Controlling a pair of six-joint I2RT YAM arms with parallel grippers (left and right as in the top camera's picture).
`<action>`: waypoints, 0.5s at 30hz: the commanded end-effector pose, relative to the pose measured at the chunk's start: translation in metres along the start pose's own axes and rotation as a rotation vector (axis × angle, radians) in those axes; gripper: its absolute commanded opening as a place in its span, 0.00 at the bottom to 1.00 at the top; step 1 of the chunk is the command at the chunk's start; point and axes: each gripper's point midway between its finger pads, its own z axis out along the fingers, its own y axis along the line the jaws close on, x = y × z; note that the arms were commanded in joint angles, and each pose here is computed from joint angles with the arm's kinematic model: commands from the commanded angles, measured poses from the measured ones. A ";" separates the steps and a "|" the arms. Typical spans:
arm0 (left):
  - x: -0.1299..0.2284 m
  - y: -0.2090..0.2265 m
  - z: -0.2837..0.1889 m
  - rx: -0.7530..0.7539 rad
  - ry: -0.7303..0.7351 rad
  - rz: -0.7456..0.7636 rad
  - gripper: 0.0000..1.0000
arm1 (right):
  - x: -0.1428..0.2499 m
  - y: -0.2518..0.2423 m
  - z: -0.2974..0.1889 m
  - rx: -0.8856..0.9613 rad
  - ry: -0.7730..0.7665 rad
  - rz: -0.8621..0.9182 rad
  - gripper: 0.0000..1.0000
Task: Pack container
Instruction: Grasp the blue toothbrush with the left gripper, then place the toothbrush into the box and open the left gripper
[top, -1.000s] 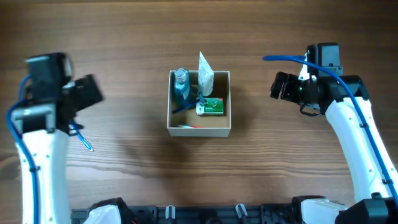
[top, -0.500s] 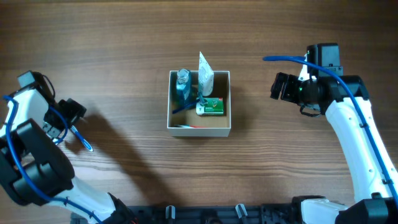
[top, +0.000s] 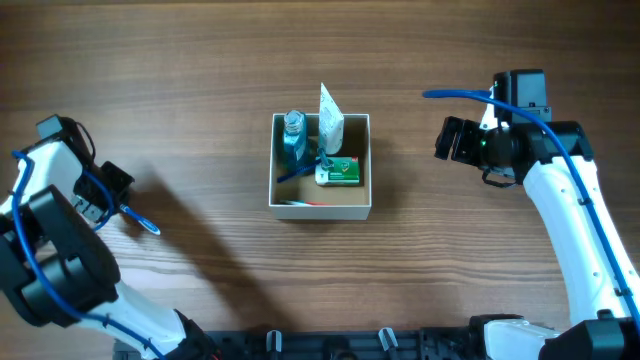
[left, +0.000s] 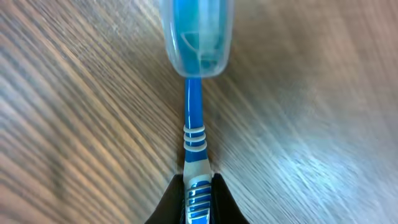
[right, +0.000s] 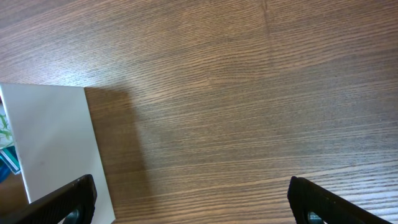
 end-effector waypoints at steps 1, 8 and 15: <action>-0.004 -0.037 -0.069 0.129 -0.185 0.156 0.04 | 0.003 0.000 0.004 -0.003 0.014 -0.010 1.00; 0.143 -0.161 -0.224 0.494 -0.599 1.212 0.04 | -0.002 0.001 0.004 -0.009 -0.006 -0.009 1.00; 0.282 -0.184 -0.215 0.493 -0.651 2.136 0.04 | -0.002 0.001 0.004 -0.010 -0.008 -0.008 1.00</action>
